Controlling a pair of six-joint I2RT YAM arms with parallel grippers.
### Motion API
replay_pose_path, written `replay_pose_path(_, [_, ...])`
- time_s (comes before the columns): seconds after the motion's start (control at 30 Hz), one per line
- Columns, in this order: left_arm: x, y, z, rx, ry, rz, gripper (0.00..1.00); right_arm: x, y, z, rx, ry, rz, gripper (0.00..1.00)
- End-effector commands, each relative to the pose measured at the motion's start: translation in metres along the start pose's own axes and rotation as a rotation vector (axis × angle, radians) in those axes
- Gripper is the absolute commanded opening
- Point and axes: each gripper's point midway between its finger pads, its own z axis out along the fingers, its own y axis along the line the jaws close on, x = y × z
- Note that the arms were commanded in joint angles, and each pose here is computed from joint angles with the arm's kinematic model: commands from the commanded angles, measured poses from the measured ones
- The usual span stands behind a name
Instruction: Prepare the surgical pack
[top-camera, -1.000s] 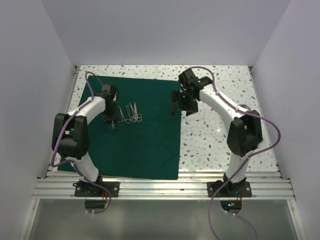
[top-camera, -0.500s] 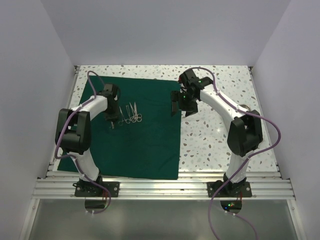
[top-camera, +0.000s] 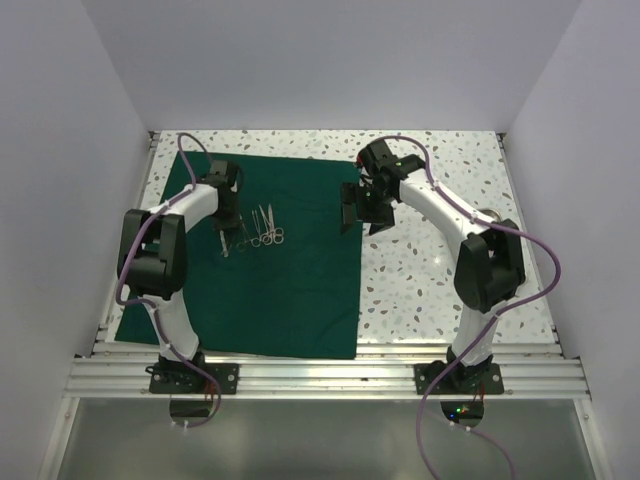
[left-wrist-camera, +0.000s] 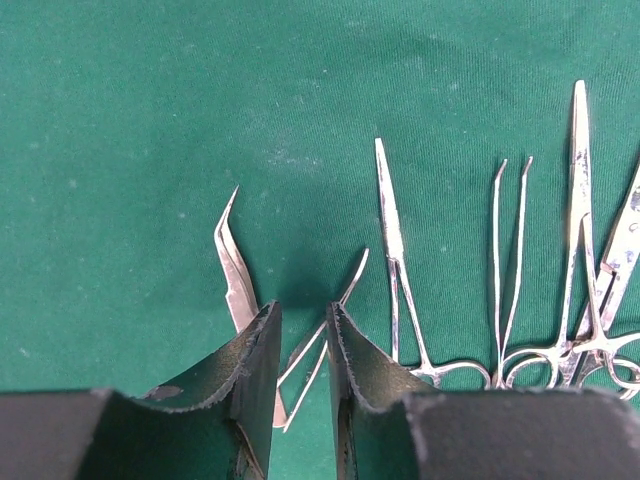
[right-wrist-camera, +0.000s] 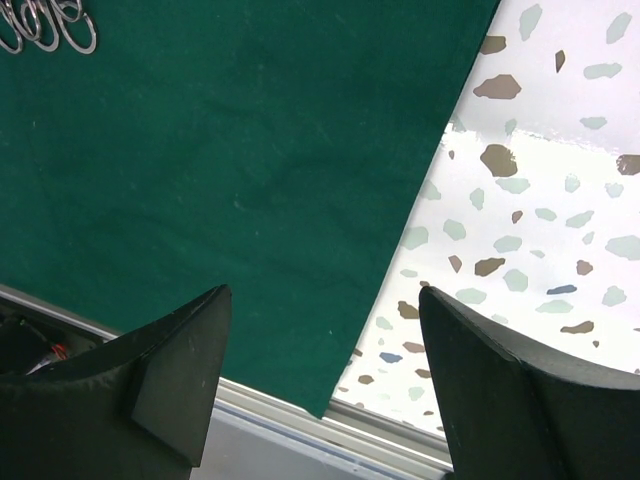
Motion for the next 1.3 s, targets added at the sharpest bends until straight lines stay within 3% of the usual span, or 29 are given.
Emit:
replay_pose_path(0.0, [-0.007, -0.005, 0.006, 0.033, -0.017, 0.011, 0.28, -0.006, 0.010, 0.002, -0.034, -0.009, -0.006, 0.80])
replay_pose_path(0.43, [-0.025, -0.013, -0.026, 0.091, -0.140, -0.040, 0.38, -0.002, 0.016, 0.011, -0.045, 0.014, -0.011, 0.80])
replay_pose_path(0.67, [-0.008, -0.015, -0.006, 0.088, -0.053, -0.020, 0.37, -0.002, 0.019, 0.011, -0.048, 0.015, -0.013, 0.80])
replay_pose_path(1.03, [0.023, -0.010, -0.001, 0.080, 0.027, -0.013, 0.28, -0.006, 0.027, 0.015, -0.065, 0.016, -0.018, 0.81])
replay_pose_path(1.2, [0.029, -0.013, 0.001, 0.102, 0.032, -0.013, 0.19, -0.009, 0.037, 0.020, -0.081, 0.018, -0.026, 0.81])
replay_pose_path(1.27, [0.027, -0.014, 0.001, 0.107, 0.033, -0.009, 0.09, -0.011, 0.043, 0.020, -0.091, 0.013, -0.033, 0.81])
